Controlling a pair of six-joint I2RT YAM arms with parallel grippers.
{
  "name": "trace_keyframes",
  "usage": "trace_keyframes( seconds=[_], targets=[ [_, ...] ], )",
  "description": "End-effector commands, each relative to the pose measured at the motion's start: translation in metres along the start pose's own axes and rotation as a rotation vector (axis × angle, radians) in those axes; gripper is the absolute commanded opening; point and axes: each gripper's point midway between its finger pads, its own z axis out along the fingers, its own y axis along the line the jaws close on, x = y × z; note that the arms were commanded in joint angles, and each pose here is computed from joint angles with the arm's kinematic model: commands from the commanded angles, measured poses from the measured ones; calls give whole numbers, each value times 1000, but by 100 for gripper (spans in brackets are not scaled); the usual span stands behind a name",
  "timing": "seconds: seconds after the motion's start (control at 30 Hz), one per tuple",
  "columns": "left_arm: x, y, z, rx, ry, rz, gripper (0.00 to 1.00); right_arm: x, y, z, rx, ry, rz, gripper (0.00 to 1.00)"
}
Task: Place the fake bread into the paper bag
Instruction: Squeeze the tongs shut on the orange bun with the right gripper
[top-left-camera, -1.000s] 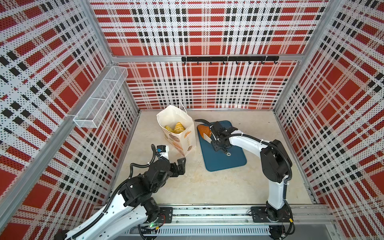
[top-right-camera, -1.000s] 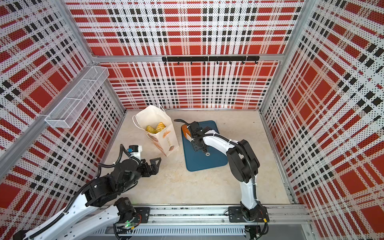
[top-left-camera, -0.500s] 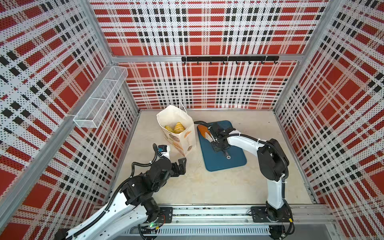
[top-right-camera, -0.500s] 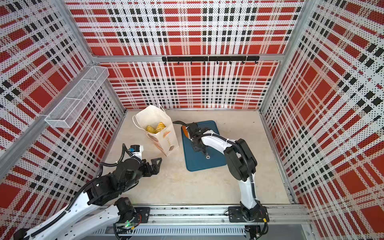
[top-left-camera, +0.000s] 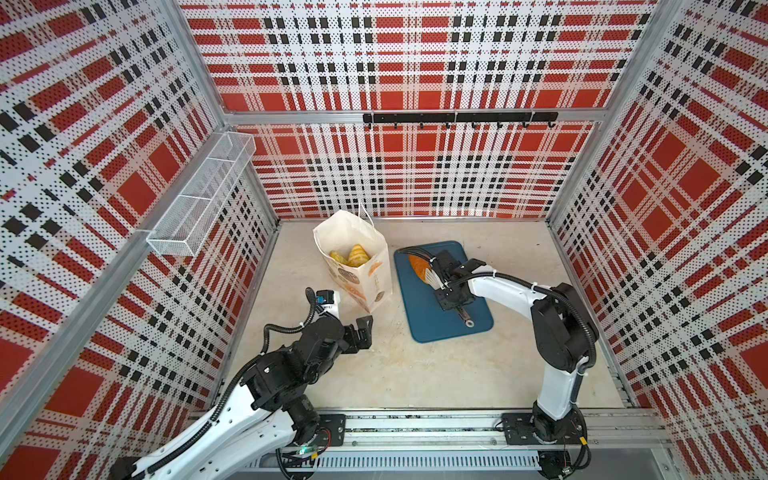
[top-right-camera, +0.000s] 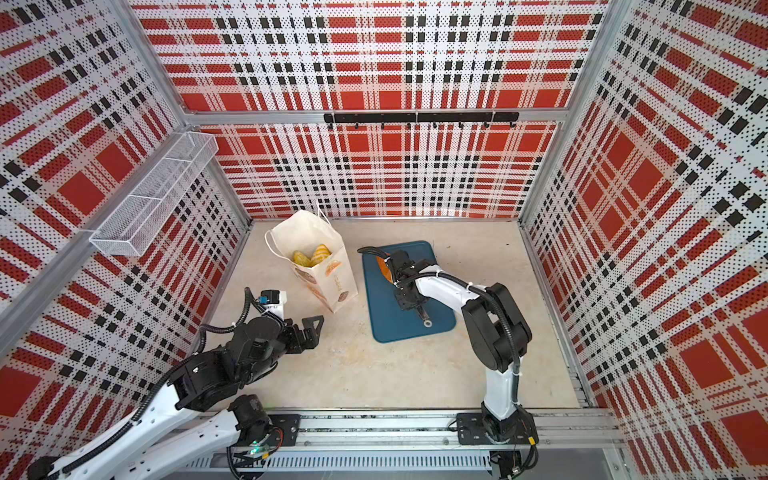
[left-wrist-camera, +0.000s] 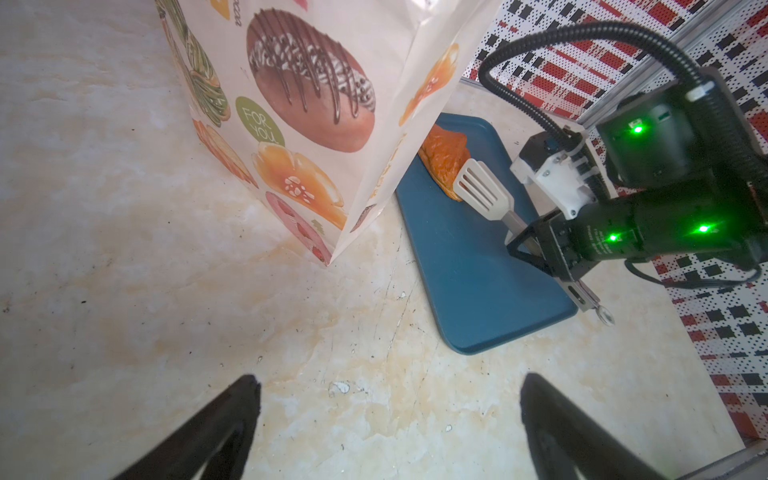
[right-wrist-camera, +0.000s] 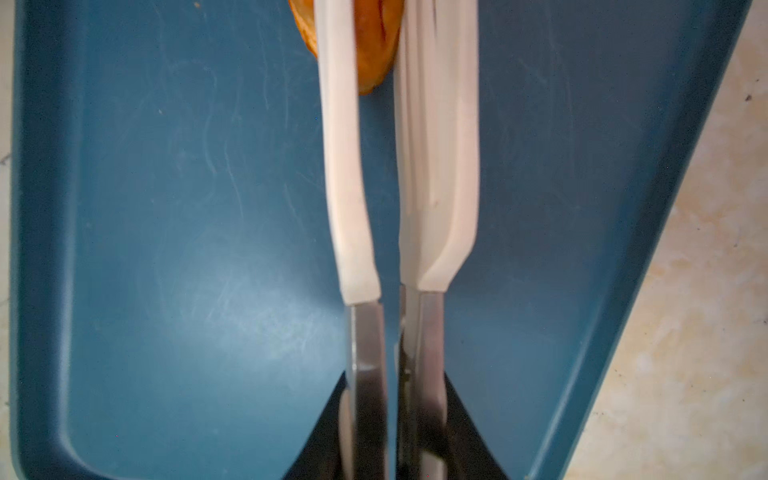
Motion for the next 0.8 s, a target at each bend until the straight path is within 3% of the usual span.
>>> trace_keyframes(
  seconds=[0.0,0.27,0.37,0.77],
  targets=[
    [0,0,1,2,-14,-15,99,5,-4,-22,-10,-35,-18,33],
    [0,-3,3,12,-8,-14,99,28,-12,-33,11,-23,-46,41],
    [1,-5,4,14,-5,-11,99,28,-15,-33,27,-23,-34,53],
    [5,-3,5,11,-2,-13,99,-2,-8,-27,9,-54,29,58]
  ],
)
